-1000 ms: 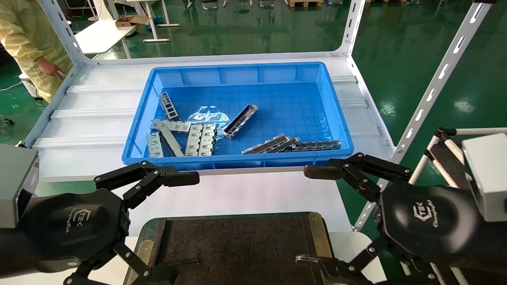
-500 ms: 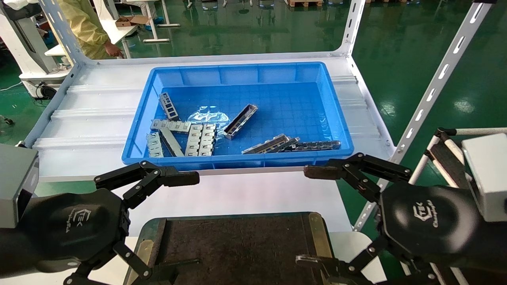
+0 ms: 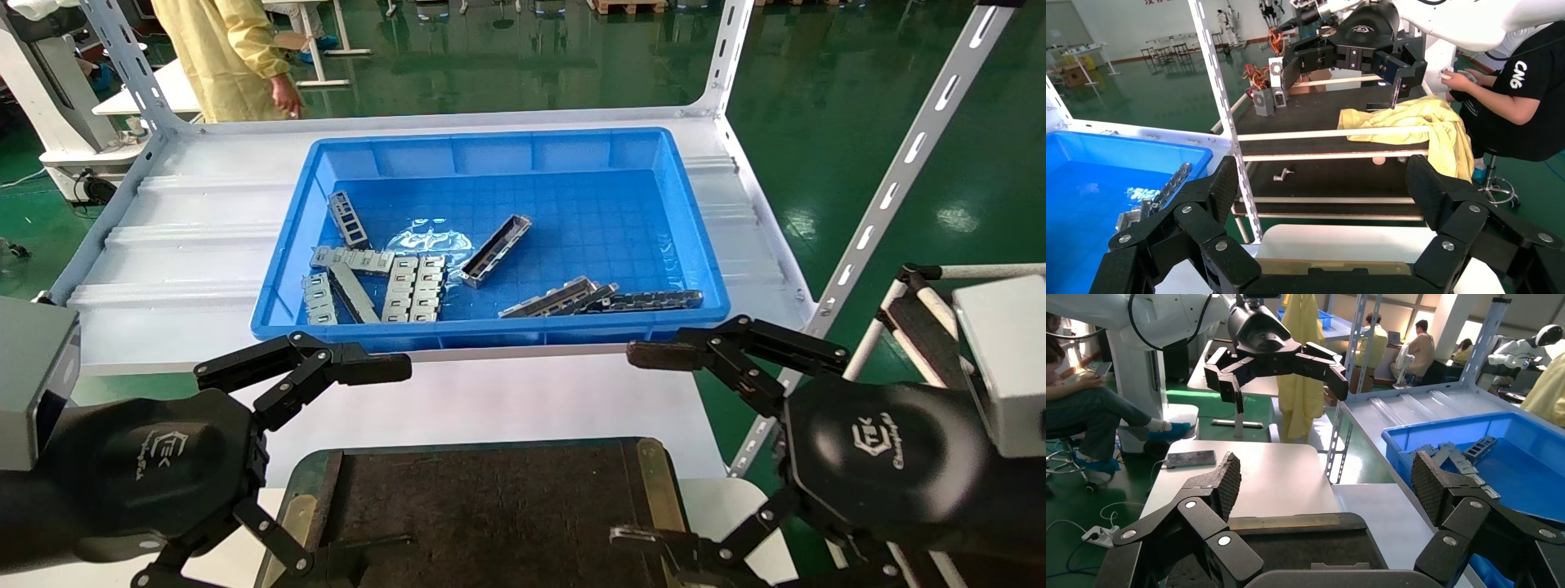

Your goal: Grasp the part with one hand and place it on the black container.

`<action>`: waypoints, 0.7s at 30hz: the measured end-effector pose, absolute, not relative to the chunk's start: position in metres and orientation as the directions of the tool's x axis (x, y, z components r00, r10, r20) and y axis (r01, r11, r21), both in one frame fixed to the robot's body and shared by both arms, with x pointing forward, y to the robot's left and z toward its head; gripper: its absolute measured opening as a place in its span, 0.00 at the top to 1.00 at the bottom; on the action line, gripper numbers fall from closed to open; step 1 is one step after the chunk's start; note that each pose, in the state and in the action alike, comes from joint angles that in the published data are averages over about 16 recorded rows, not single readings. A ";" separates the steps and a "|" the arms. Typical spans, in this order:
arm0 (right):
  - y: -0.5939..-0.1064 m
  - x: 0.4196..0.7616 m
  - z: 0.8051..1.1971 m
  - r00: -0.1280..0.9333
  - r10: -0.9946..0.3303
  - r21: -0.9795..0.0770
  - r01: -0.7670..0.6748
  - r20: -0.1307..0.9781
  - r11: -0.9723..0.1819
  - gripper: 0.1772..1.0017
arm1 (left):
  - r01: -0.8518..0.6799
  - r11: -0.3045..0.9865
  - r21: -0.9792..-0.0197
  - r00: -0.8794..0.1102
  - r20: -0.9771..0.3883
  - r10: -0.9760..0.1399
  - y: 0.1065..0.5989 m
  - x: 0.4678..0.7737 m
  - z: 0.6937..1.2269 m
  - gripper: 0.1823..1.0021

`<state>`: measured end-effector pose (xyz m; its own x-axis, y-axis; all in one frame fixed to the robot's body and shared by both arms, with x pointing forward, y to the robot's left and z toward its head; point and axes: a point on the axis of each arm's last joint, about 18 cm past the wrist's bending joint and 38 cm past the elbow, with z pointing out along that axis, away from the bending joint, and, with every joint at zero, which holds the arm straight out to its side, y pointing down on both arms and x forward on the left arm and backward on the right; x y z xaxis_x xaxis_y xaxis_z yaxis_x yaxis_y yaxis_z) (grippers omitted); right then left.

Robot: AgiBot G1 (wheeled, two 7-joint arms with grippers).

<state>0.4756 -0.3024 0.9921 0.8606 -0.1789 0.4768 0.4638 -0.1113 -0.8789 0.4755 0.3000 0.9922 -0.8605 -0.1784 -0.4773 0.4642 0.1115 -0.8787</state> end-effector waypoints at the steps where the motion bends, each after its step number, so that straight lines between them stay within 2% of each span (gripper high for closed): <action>1: -0.302 0.476 0.992 0.861 -0.179 -0.879 0.464 0.477 -0.111 0.00 | 0.464 0.111 -0.879 -0.860 -0.477 -0.178 0.300 0.476 0.992 0.00; 13: -0.302 0.476 0.992 0.861 -0.179 -0.879 0.464 0.477 -0.111 0.00 | 0.467 0.115 -0.877 -0.856 -0.480 -0.189 0.300 0.479 0.993 0.00; 21: -0.302 0.476 0.992 0.861 -0.179 -0.879 0.464 0.477 -0.111 0.00 | 0.480 0.126 -0.868 -0.842 -0.496 -0.213 0.295 0.495 0.998 0.00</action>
